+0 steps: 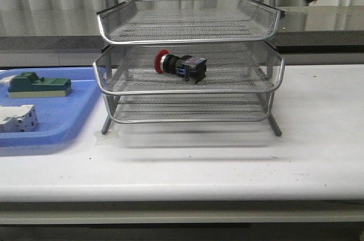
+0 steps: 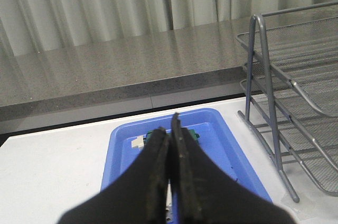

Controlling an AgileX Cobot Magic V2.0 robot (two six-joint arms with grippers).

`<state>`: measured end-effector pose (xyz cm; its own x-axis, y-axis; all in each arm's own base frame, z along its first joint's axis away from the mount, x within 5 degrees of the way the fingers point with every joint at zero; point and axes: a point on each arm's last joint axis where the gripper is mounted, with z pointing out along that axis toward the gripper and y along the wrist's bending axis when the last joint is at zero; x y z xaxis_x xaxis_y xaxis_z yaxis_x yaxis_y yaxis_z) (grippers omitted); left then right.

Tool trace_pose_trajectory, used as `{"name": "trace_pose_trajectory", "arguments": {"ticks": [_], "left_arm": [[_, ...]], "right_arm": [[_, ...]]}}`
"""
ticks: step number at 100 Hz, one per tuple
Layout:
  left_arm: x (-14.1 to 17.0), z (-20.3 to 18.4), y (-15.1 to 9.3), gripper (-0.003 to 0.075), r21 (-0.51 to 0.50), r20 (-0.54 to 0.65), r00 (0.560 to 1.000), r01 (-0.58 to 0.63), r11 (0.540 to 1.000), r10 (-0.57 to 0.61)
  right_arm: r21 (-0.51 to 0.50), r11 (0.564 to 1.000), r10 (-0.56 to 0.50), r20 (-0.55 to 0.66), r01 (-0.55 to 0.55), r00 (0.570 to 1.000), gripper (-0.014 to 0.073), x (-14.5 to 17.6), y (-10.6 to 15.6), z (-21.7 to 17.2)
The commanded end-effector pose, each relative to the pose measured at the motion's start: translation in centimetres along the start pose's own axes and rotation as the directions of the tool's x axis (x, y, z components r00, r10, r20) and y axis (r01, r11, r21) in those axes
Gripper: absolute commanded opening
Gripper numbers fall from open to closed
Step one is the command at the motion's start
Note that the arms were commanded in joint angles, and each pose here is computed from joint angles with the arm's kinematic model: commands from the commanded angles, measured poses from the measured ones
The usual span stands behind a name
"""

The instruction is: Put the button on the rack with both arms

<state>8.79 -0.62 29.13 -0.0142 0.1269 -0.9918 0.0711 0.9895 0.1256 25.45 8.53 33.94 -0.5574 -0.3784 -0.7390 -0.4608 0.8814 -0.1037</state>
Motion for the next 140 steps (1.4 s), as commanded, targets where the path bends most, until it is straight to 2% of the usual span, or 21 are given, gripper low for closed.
{"name": "trace_pose_trajectory", "arguments": {"ticks": [1, 19, 39, 64, 82, 140], "left_arm": [[-1.5, -0.1, 0.4, -0.0020, -0.035, 0.093, 0.995, 0.026, 0.999, -0.022], [-1.5, -0.1, 0.4, -0.0020, -0.035, 0.093, 0.995, 0.026, 0.999, -0.022], [-1.5, -0.1, 0.4, -0.0020, -0.035, 0.093, 0.995, 0.026, 0.999, -0.022], [-1.5, -0.1, 0.4, -0.0020, -0.035, 0.093, 0.995, 0.026, 0.999, -0.022], [-1.5, -0.1, 0.4, -0.0020, -0.035, 0.093, 0.995, 0.026, 0.999, -0.022], [-1.5, -0.1, 0.4, -0.0020, -0.035, 0.093, 0.995, 0.026, 0.999, -0.022]], "right_arm": [[0.063, 0.997, 0.047, 0.106, -0.054, 0.993, -0.0060, -0.6, -1.2, -3.3], [0.120, 0.983, 0.119, 0.139, -0.136, 0.983, -0.0060, 2.3, -1.9, -6.4], [0.159, 0.966, 0.177, 0.165, -0.203, 0.970, -0.0060, 6.8, -1.2, -8.5], [0.178, 0.961, 0.170, 0.225, -0.212, 0.959, -0.0060, 10.7, 0.3, -10.6], [0.182, 0.961, 0.157, 0.266, -0.209, 0.951, -0.0060, 11.2, 0.8, -11.9], [0.182, 0.961, 0.157, 0.267, -0.209, 0.951, -0.0060, 11.2, 0.8, -11.9]]}}
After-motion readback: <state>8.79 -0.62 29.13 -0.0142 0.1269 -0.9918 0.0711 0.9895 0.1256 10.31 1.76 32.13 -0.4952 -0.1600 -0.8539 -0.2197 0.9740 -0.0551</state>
